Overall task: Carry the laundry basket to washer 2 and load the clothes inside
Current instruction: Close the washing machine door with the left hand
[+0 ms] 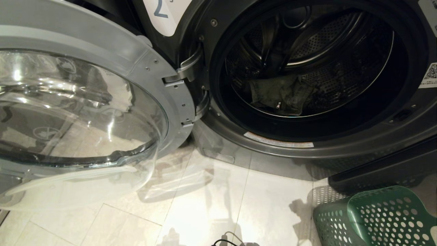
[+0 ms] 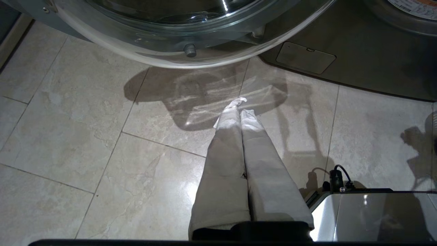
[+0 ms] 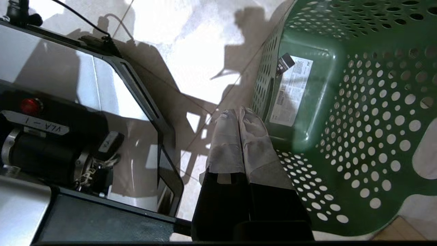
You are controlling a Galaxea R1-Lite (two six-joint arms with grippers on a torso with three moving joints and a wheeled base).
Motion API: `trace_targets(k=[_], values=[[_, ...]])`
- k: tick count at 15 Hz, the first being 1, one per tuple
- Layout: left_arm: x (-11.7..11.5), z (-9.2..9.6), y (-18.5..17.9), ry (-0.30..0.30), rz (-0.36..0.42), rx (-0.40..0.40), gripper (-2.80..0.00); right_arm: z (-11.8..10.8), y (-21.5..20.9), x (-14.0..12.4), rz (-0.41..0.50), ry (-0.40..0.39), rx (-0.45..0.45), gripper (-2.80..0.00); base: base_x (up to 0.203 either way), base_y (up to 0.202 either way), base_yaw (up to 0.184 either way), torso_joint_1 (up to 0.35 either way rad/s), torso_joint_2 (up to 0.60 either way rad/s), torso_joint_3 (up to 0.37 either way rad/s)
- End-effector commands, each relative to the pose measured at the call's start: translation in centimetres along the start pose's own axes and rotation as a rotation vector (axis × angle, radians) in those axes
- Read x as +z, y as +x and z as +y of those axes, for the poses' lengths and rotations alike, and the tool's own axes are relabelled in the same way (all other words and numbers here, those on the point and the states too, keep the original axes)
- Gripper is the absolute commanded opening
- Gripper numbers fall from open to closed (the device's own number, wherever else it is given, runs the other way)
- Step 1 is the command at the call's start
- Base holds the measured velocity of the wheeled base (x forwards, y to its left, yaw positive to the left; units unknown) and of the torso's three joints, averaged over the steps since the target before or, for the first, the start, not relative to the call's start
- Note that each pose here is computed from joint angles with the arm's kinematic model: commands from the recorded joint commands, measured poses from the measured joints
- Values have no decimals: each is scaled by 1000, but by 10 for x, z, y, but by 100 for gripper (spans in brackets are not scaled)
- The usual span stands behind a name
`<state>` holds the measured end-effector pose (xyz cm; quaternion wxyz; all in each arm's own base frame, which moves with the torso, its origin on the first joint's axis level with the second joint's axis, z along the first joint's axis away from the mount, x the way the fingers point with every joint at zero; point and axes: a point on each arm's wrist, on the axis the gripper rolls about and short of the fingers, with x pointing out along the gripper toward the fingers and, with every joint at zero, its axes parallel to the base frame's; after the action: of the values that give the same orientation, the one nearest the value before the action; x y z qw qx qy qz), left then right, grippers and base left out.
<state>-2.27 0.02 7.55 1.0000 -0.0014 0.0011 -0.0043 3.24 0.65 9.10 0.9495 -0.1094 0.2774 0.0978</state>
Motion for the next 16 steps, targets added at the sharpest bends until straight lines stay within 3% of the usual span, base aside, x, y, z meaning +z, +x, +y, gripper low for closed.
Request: trace_targets(k=[1, 6, 8, 10, 11, 13, 16], values=[[0, 0, 0, 0, 2, 1, -280, 1, -6, -18, -80, 24, -25, -280, 0, 0, 0, 0, 0, 0], [0, 0, 0, 0, 1, -1, -280, 4, -23, -26, -317, 40, -79, -280, 0, 0, 0, 0, 0, 0], [0, 0, 0, 0, 0, 1, -280, 4, -23, -28, -315, 179, -78, -280, 0, 0, 0, 0, 0, 0], [0, 0, 0, 0, 2, -1, -280, 3, -20, -27, -267, 229, -142, -280, 0, 0, 0, 0, 0, 0], [0, 0, 0, 0, 1, -1, -280, 4, -21, -27, -271, 217, -144, -280, 0, 0, 0, 0, 0, 0], [0, 0, 0, 0, 2, 1, -280, 5, -25, -30, -333, 100, -137, -280, 0, 0, 0, 0, 0, 0], [0, 0, 0, 0, 1, -1, -280, 9, -34, -38, -491, 81, -177, -280, 0, 0, 0, 0, 0, 0]])
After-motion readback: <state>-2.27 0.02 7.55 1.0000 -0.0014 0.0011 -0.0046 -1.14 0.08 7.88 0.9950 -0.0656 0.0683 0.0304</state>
